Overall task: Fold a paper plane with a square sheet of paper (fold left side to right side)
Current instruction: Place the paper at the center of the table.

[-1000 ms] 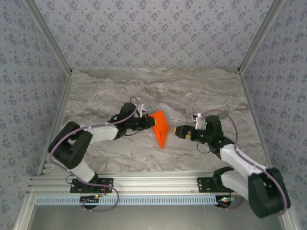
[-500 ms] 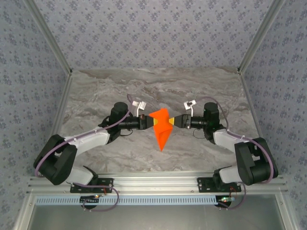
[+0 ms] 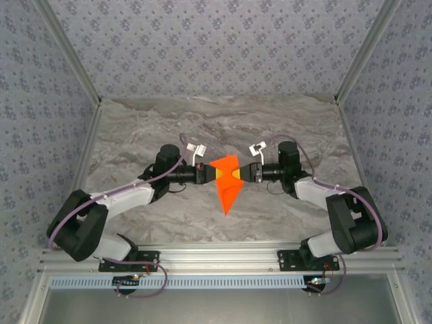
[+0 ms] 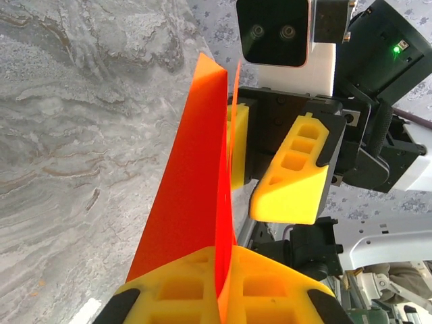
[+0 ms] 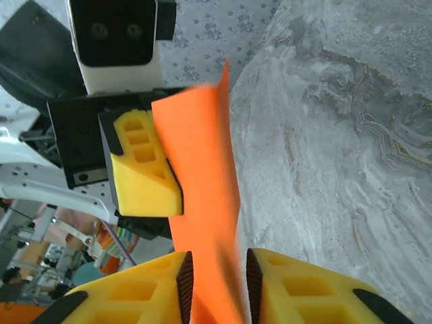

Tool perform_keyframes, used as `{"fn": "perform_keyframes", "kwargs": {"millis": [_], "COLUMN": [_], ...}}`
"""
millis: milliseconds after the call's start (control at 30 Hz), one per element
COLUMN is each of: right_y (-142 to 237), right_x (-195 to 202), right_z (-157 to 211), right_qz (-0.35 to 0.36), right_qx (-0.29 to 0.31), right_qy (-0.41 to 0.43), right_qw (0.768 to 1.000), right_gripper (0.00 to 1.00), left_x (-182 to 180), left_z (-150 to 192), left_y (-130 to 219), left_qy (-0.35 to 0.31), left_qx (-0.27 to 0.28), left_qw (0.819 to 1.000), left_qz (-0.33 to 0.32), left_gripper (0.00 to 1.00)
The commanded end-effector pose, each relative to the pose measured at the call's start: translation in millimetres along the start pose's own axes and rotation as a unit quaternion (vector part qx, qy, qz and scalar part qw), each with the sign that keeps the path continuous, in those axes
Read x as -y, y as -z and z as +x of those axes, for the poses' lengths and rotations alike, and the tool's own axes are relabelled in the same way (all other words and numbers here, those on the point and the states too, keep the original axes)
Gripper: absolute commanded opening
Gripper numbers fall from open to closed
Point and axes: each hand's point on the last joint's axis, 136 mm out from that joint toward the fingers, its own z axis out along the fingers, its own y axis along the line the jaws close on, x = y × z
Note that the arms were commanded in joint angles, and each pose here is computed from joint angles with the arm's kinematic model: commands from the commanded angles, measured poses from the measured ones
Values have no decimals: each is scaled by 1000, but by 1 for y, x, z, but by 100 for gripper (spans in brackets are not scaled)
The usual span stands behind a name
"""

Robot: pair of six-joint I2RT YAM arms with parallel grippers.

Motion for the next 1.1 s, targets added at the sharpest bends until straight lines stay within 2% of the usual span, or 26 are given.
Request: {"fn": "perform_keyframes", "kwargs": {"millis": [0,367,567,800,867,967,1067], "right_y": [1,1,-3,-8,-6,-4,1], "right_x": [2,19,45,79,88,94,96], "right_z": [-2,7,16,32,35,37,39], "right_qz": [4,38,82,122,145,169,198], "right_qx": [-7,-25,-43,-58,-56,-52,-49], "right_qy": [3,-26,-86,-143,-153,-169,-181], "right_qw": [1000,999,992,980,976,970,962], "right_gripper": [23,14,0,0,0,0,0], "left_x": [-13,-47,-57,-60,-64,-76,-87], "left_z": [1,13,14,14,15,19,20], "left_y": [-2,-17,-24,-27,-27,-24,-18], "left_qy": [-3,26,36,41,42,42,35], "left_qx": [-7,-34,-39,-41,-45,-55,-60], "left_qw": [1000,999,998,998,997,994,990], "left_qz": [-11,-29,-31,-29,-41,-80,-126], "left_gripper": [0,0,0,0,9,34,53]}}
